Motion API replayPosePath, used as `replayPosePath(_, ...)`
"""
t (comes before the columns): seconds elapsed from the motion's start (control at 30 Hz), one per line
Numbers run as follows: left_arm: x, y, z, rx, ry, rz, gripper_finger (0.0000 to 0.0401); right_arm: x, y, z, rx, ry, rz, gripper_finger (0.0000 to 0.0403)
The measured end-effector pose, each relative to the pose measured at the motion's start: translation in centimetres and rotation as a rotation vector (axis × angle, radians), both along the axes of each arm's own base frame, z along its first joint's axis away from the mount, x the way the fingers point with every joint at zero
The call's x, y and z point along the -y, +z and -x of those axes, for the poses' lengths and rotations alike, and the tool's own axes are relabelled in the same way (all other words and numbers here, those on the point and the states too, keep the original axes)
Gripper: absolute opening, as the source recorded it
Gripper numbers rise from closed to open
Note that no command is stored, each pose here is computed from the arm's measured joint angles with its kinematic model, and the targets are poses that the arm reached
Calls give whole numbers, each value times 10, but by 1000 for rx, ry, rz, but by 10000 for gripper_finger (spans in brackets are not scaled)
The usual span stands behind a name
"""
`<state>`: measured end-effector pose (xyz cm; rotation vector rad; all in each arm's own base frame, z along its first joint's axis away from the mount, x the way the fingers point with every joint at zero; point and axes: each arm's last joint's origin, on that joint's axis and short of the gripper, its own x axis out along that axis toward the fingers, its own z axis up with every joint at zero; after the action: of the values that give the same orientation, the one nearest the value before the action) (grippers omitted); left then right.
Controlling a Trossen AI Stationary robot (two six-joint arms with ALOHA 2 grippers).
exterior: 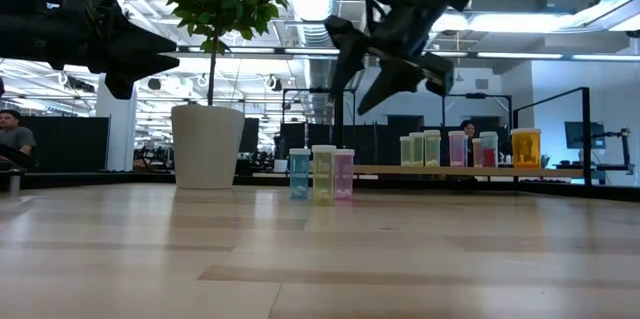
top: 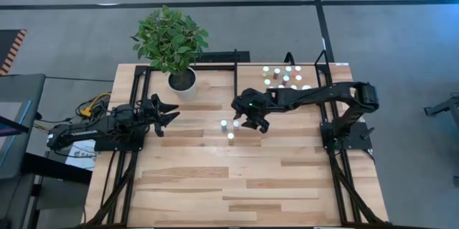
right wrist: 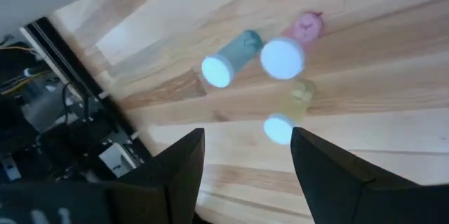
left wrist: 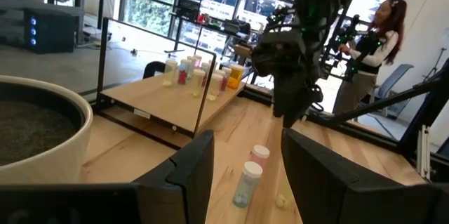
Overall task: Pick and place medicine bottles onto shelf by color
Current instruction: Put the pink pill bottle on the shelf
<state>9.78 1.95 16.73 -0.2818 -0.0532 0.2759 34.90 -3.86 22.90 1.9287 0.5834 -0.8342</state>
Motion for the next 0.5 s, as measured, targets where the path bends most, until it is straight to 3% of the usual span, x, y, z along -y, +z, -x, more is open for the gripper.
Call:
replayPosePath(0.2, 0, 0, 0, 0, 0, 0, 153, 2, -5, -10, -63, 22, -38, 234)
replayPosePath(0.5, 0, 0, 0, 0, 0, 0, 153, 1, -9, -3, -179, -36, -56, 234)
